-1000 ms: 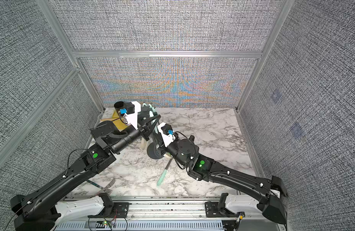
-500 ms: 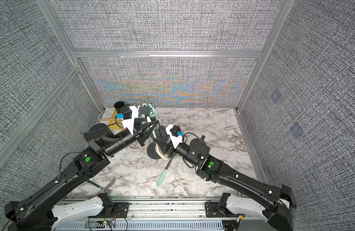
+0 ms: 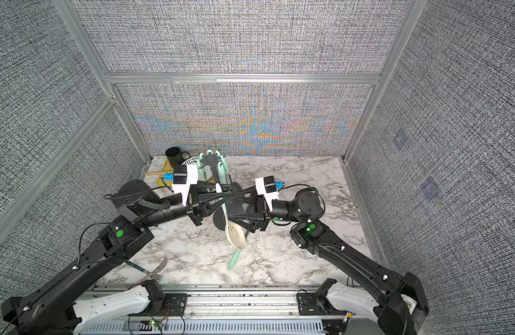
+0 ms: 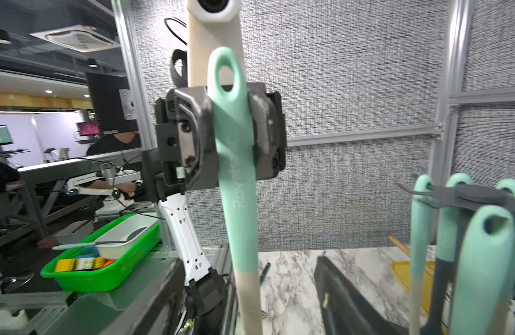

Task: Hang the skimmer on the kitchen utensil rack
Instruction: Adjust the skimmer.

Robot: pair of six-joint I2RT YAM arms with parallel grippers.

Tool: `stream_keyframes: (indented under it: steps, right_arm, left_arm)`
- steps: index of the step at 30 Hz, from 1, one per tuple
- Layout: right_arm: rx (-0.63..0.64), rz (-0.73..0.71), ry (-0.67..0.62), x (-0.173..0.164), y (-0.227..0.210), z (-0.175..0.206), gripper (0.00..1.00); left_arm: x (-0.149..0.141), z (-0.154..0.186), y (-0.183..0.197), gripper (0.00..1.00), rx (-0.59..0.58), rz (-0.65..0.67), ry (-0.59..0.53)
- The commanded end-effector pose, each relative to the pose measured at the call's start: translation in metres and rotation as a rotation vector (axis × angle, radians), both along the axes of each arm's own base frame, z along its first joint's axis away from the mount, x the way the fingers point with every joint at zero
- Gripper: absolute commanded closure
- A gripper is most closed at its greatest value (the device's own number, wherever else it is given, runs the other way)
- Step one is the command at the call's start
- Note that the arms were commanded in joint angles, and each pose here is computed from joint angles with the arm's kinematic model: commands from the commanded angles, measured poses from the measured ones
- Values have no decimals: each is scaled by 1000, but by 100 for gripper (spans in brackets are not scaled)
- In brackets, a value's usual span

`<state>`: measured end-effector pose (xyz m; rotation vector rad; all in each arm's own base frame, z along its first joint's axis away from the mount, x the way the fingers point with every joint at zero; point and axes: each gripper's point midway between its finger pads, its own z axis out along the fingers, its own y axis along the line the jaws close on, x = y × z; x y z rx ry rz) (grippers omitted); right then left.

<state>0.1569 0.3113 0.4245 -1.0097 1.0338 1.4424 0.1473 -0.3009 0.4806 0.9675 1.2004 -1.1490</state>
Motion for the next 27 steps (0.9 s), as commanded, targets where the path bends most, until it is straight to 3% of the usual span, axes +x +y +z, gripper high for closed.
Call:
stream_keyframes:
  steps: [1, 5, 11, 13, 17, 18, 19, 21, 23, 24, 27]
  right_arm:
    - [37, 80, -16, -15, -1, 12, 31]
    - [37, 118, 11, -14, 6, 14, 37]
    - [33, 139, 17, -16, 12, 14, 55]
    - [33, 141, 18, -17, 13, 13, 65]
    - [37, 127, 19, -16, 12, 12, 97]
    - [40, 112, 18, -15, 12, 12, 100]
    - [43, 85, 18, -12, 11, 11, 100]
    - [52, 23, 23, -5, 8, 10, 100]
    - [56, -66, 47, 7, 5, 8, 100]
    - [63, -115, 66, 13, 2, 6, 100]
    - [73, -344, 142, 45, -10, 0, 100]
  left_arm:
    - [-11, 14, -1, 99, -48, -65, -33]
    - [-13, 14, -4, 99, -51, -92, -32]
    - [-13, 13, -4, 99, -50, -90, -36]
    - [-12, 13, -4, 99, -49, -88, -36]
    - [-9, 11, -3, 99, -50, -65, -34]
    - [-6, 10, -2, 99, -52, -44, -26]
    - [-2, 8, 1, 88, -52, -14, -12]
    - [7, 2, 9, 36, -50, 68, 12]
    - [19, -9, 22, 6, -34, 178, 55]
    - [22, -15, 29, 1, -21, 221, 66]
    - [26, -44, 52, 1, 30, 331, 102]
